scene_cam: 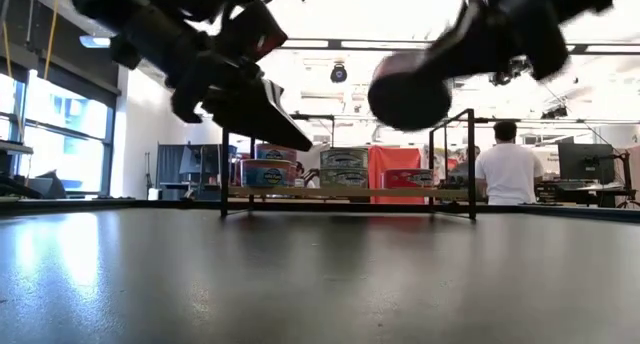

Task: Stack canned seafood by type on shelf
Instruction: Stack the right red canned tuna on the top red canned tuna

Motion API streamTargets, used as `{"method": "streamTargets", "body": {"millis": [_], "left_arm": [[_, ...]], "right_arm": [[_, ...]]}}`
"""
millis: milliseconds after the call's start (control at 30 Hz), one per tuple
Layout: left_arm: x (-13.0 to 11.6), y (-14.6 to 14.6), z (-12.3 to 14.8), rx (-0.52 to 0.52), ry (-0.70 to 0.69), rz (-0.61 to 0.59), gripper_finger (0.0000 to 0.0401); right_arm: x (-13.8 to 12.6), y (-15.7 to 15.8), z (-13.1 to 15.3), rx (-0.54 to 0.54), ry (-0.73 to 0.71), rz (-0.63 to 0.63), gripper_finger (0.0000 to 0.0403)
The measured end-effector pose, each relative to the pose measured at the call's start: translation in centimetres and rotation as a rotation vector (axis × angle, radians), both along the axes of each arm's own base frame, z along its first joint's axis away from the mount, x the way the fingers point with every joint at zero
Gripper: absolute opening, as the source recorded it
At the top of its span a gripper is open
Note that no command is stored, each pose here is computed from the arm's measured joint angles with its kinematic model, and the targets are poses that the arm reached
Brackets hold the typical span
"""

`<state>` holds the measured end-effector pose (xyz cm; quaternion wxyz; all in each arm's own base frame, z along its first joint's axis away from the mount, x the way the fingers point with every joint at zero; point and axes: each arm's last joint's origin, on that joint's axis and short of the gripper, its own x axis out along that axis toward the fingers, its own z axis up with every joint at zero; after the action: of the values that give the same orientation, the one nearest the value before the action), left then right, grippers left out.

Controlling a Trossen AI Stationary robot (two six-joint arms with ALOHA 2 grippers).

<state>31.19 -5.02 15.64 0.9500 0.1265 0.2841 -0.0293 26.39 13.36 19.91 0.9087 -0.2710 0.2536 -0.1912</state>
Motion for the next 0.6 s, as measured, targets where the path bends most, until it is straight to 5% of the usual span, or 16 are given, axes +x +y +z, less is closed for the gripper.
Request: {"method": "streamTargets", "body": {"millis": [267,600], "left_arm": [[-1.2,-1.2,-0.6,-0.028,-0.151,-0.049,0.0000],[-1.4,-1.3,-0.8,-0.023,-0.139,-0.056,0.0000]], "right_arm": [[2.7,-7.8,6.4,-0.193,0.302,-0.132,0.0113],[2.9,-23.2,6.7,-0.159,0.454,-0.221,0.0113]]}}
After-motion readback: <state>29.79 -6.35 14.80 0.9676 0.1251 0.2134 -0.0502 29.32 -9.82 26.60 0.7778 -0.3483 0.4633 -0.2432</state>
